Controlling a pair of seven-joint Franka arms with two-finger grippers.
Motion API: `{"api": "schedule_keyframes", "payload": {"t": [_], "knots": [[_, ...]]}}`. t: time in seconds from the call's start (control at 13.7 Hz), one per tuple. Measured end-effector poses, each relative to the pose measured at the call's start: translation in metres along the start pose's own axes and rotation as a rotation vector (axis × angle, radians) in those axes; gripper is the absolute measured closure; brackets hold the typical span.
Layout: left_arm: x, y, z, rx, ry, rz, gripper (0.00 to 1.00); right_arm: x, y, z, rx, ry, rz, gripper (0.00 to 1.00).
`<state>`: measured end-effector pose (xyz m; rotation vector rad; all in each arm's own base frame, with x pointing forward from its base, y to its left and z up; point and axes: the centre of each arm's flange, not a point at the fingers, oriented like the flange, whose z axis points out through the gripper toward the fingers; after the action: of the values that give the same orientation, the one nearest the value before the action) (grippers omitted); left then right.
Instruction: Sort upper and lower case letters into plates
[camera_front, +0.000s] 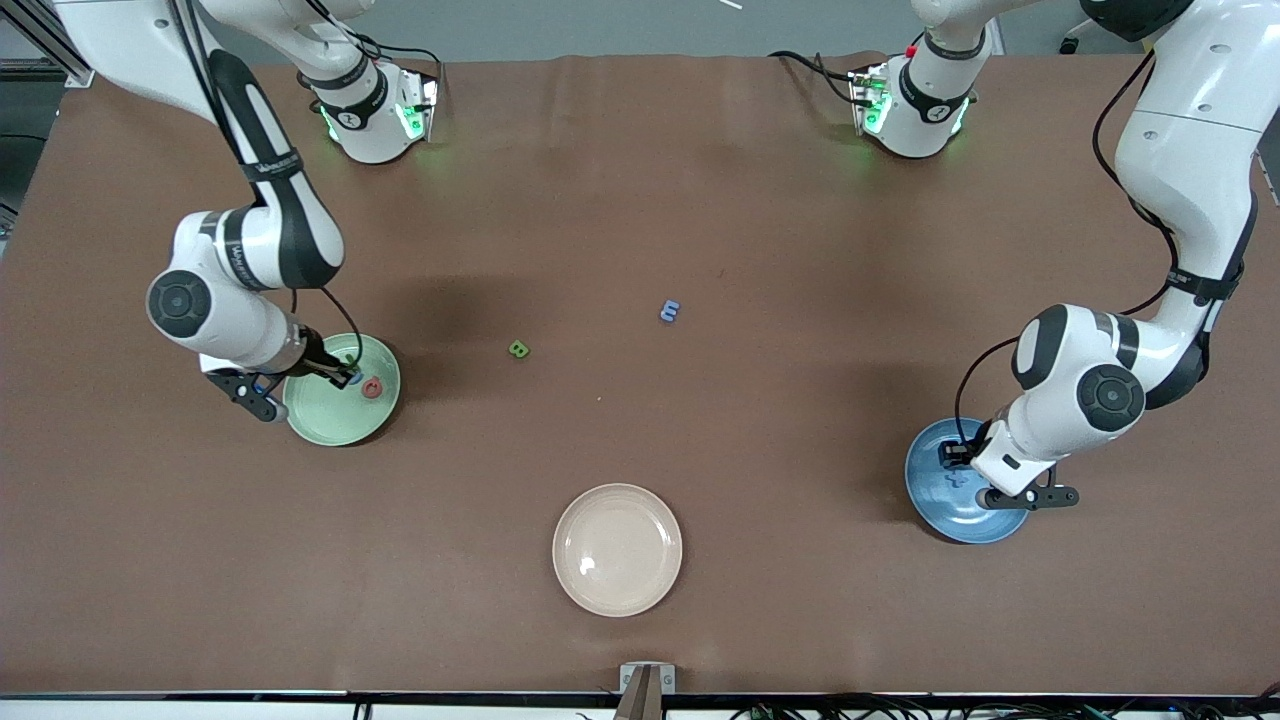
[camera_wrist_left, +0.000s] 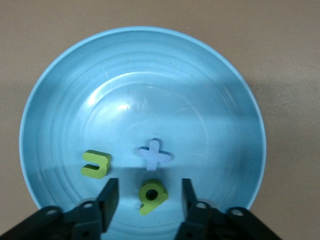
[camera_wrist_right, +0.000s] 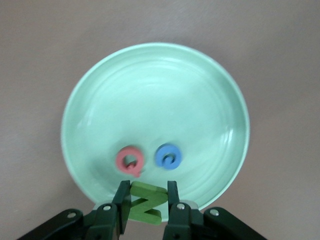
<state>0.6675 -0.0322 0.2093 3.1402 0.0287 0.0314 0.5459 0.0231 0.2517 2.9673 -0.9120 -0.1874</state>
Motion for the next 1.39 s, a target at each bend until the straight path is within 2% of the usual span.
{"api": "schedule_keyframes", "payload": {"t": [0.22,0.29,0.73,1.17,1.24,1.39], "knots": [[-0.001,0.021,-0.011,-0.015,0.003,0.02,0.04,0.018,0.033,0.009,0.028,0.033,-0.057,0.67],[-0.002,0.036,-0.018,-0.023,0.0,0.021,0.0,0.025,0.042,0.01,0.036,0.045,-0.066,0.67],[-0.031,0.158,-0.076,-0.015,-0.017,-0.023,0.05,0.035,0.052,0.041,0.044,0.066,-0.081,0.67],[-0.08,0.265,-0.085,-0.038,-0.034,-0.075,0.09,0.035,0.05,0.059,0.039,0.058,-0.083,0.66],[-0.088,0.279,-0.085,-0.035,-0.034,-0.068,0.09,0.035,0.05,0.06,0.038,0.058,-0.083,0.61],[-0.105,0.302,-0.081,-0.029,-0.043,-0.052,0.12,0.035,0.05,0.06,0.039,0.058,-0.084,0.39]]}}
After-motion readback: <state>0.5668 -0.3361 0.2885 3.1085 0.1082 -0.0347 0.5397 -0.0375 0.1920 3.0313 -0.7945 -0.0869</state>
